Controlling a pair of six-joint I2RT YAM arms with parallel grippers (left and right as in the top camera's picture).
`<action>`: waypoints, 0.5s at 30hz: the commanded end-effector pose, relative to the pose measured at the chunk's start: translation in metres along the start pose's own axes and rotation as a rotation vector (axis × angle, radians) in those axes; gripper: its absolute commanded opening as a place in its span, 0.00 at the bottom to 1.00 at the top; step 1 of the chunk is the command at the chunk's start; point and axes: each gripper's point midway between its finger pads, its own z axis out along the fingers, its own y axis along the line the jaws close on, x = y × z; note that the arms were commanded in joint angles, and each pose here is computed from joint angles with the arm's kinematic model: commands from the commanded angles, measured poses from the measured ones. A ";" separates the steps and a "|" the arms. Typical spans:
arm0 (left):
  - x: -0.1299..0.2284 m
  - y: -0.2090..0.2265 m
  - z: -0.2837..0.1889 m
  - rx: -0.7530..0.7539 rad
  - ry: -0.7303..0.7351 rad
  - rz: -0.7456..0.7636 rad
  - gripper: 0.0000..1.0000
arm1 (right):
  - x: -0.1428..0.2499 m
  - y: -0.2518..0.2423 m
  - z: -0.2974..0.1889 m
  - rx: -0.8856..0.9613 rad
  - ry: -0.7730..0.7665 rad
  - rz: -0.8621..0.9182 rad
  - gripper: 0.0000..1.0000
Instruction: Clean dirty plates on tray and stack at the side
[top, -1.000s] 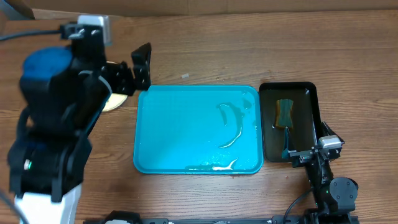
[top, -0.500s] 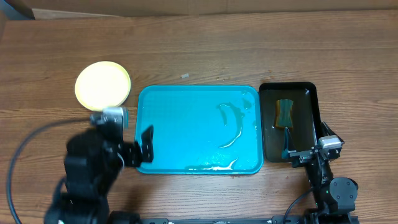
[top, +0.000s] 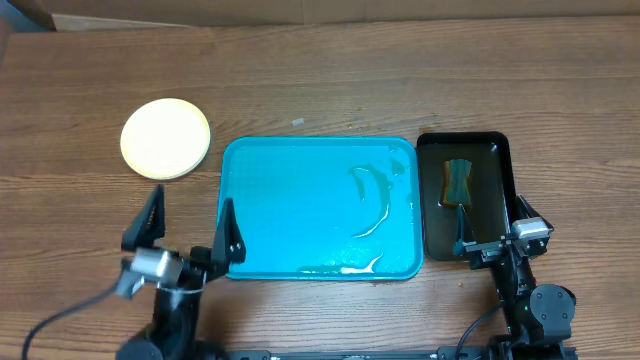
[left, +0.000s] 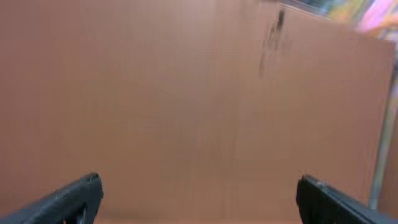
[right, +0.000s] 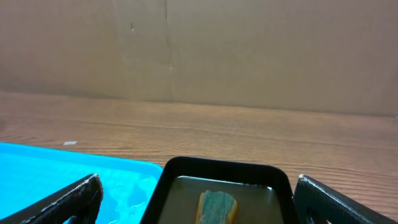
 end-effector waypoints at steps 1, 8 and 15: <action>0.013 0.005 -0.010 -0.004 -0.063 -0.016 1.00 | 0.002 0.000 0.000 0.001 -0.004 -0.001 1.00; 0.061 0.015 -0.013 -0.027 0.019 -0.019 1.00 | 0.002 -0.001 0.000 0.002 -0.004 -0.001 1.00; 0.116 0.036 -0.022 -0.118 0.244 -0.019 1.00 | 0.002 0.000 0.000 0.001 -0.004 -0.001 1.00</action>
